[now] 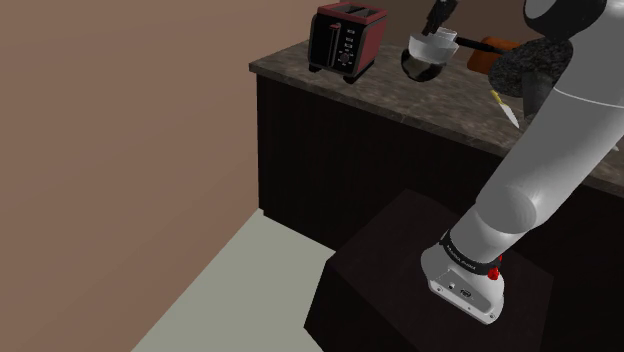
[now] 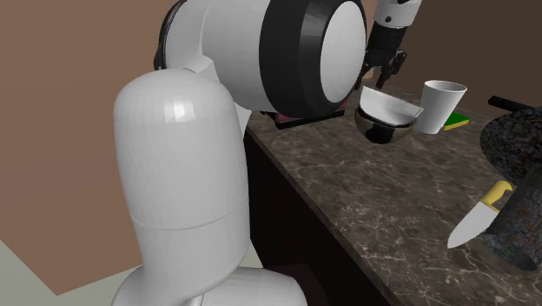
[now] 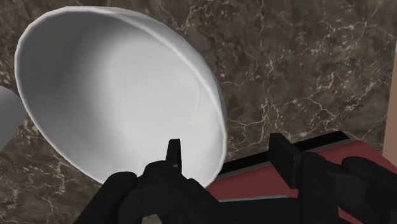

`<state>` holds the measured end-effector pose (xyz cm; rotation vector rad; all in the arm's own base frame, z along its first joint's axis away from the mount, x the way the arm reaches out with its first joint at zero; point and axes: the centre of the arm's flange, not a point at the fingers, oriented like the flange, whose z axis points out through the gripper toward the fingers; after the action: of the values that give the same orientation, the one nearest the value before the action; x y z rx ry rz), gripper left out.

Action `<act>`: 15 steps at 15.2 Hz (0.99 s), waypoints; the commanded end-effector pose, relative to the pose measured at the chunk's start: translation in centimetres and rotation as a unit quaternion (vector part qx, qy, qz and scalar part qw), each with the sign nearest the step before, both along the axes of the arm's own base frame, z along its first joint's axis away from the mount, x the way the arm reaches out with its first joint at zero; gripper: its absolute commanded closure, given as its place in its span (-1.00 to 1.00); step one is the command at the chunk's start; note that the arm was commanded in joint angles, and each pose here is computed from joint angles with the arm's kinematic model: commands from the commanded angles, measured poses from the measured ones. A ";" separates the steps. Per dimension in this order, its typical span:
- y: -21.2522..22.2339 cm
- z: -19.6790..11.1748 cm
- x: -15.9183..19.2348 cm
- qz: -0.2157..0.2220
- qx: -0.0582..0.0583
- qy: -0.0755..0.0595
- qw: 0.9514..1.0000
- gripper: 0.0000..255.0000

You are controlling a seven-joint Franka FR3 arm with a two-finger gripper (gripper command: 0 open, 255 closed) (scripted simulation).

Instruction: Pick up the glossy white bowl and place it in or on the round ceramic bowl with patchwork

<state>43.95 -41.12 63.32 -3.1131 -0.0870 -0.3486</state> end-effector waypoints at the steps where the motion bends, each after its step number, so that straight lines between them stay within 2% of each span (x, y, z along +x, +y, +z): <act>1: 0.0 -0.1 0.0 0.000 0.000 0.001 1.000 -1.00; 4: 0.0 -0.1 0.0 0.000 0.000 0.001 1.000 -1.00; 8: -0.1 4.7 -1.1 0.000 0.000 0.001 1.000 -1.00; 15: -0.1 4.7 -1.1 0.000 0.000 0.001 1.000 -1.00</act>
<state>42.84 -41.19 68.05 -3.1131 -0.0855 -0.3450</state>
